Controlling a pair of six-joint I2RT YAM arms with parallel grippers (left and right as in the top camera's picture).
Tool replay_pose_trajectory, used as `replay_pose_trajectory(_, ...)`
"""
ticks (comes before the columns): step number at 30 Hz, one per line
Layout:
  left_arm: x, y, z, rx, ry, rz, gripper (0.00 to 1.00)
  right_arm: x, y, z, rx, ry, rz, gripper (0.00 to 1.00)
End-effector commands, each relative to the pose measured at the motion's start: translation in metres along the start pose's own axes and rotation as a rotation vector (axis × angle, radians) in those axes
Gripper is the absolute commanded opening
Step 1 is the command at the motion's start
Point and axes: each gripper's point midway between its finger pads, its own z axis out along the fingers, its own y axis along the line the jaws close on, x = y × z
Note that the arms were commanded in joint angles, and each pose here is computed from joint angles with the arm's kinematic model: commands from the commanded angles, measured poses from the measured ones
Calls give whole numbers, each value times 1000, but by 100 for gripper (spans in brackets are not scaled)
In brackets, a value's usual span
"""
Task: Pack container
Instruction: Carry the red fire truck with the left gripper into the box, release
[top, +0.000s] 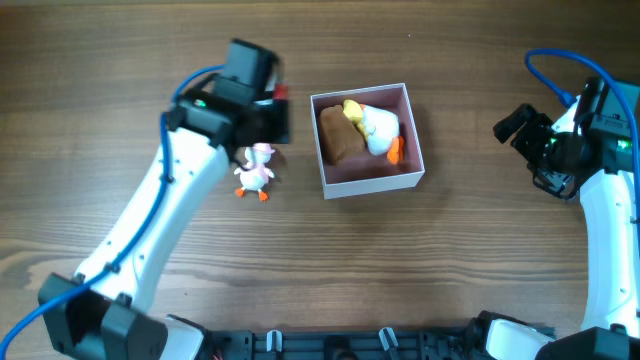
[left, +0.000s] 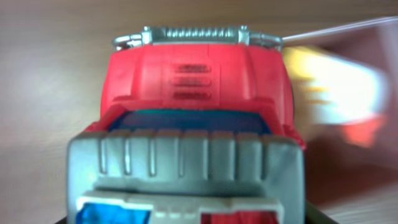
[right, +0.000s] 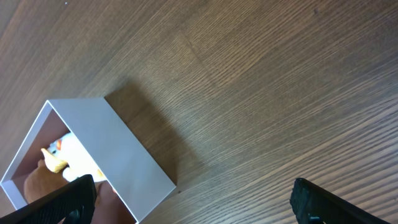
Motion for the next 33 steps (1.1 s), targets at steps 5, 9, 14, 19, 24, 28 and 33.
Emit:
replay_pose_trajectory(5,33,-116,20,180,-16,811,32,2,1,1,-8,10,12,100)
replay_pose_trajectory(9,57,-118,74,176,99,935,30,2,1,1,-9,10,12,100)
replay_pose_trajectory(14,82,-112,120,166,216,944,44,2,1,1,-9,10,12,100)
replay_pose_trajectory(19,65,-112,100,137,153,882,100,2,1,1,-9,10,12,100)
replay_pose_trajectory(24,36,-114,43,141,21,734,100,2,1,1,-8,10,12,100)
replay_pose_trajectory(28,54,-79,19,96,134,609,100,2,1,1,-8,10,12,100)
replay_pose_trajectory(33,98,27,41,-92,396,46,100,2,1,1,-8,10,12,100)
